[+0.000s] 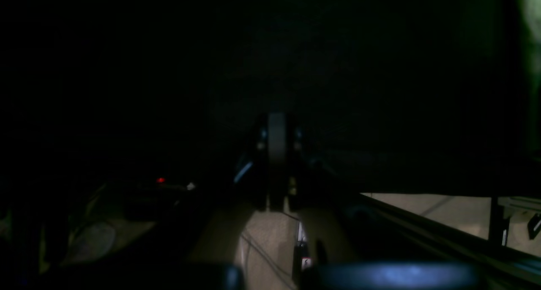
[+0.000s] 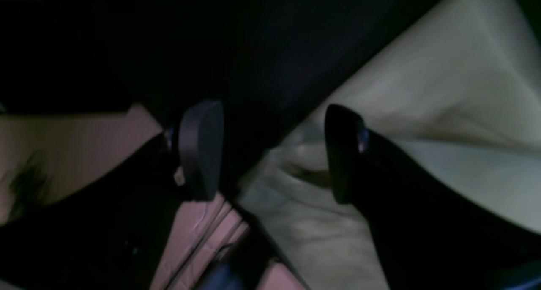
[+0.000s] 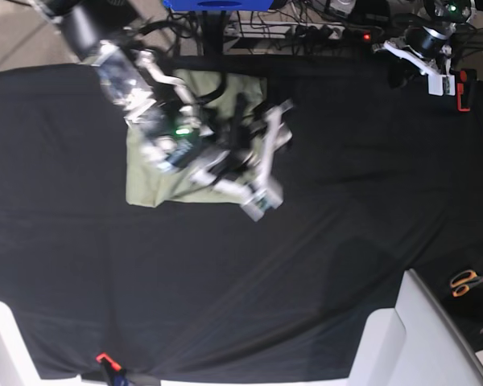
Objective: Fold the T-shirt properly
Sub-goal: 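Pull the folded fabric with the right gripper to square the bundle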
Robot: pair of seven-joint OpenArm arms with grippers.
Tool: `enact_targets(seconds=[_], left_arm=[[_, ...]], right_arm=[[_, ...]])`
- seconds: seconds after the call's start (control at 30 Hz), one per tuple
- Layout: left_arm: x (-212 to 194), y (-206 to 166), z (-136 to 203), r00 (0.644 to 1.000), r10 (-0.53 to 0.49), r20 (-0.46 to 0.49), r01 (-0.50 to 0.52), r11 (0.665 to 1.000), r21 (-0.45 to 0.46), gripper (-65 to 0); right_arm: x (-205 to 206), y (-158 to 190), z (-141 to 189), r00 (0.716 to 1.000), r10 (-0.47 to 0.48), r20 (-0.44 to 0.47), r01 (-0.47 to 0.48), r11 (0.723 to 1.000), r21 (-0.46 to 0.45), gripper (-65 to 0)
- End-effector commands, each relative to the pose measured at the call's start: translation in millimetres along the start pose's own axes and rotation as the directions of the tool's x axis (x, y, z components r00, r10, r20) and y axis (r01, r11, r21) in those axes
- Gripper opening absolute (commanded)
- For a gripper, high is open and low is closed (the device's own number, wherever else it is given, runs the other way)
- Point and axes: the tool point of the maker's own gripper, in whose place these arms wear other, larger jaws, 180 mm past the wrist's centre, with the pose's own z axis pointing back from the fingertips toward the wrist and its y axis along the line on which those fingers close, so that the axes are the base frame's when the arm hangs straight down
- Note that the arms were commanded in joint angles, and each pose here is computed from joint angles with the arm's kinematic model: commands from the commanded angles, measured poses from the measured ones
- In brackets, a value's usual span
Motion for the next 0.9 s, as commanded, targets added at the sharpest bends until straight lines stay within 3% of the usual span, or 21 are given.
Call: enact_targets(seconds=[0.0, 0.1, 0.23, 0.3, 0.4, 0.43, 0.5, 0.77, 0.87], left_arm=[[9, 2, 4, 0.999, -0.011, 0.034, 0.011, 1.000, -0.003, -65.0], [9, 3, 4, 0.999, -0.010, 0.034, 0.010, 1.000, -0.001, -65.0], [10, 3, 4, 0.999, -0.011, 0.034, 0.011, 1.000, -0.001, -65.0], [15, 2, 0, 0.999, -0.015, 0.043, 0.015, 1.000, -0.004, -65.0], [15, 2, -2, 0.999, -0.010, 0.046, 0.010, 1.000, -0.005, -65.0], [16, 2, -2, 0.999, -0.012, 0.046, 0.012, 1.000, -0.005, -65.0], [15, 1, -2, 0.999, -0.010, 0.047, 0.010, 1.000, -0.006, -65.0], [13, 2, -1, 0.999, -0.010, 0.041, 0.011, 1.000, -0.004, -65.0], [13, 2, -1, 0.999, -0.011, 0.040, 0.012, 1.000, -0.004, -65.0]], right_arm=[[10, -7, 18, 0.999, -0.004, 0.041, 0.005, 1.000, -0.022, -28.7], [0, -38, 50, 0.995, -0.089, 0.053, 0.094, 0.990, -0.106, -28.7], [-37, -79, 63, 0.972, -0.235, 0.029, 0.236, 0.951, -0.198, -30.2], [-56, -89, 63, 0.958, -0.288, 0.005, 0.282, 0.933, -0.223, -39.9], [-74, -98, 60, 0.949, -0.315, 0.006, 0.306, 0.919, -0.247, -63.2], [-79, -101, 58, 0.949, -0.315, 0.005, 0.306, 0.918, -0.254, -65.0], [-95, -107, 50, 0.941, -0.338, -0.015, 0.322, 0.908, -0.268, -62.7], [-128, -111, 23, 0.913, -0.401, -0.070, 0.369, 0.888, -0.274, -64.8], [-114, -107, 14, 0.924, -0.376, -0.066, 0.351, 0.906, -0.236, -64.8]])
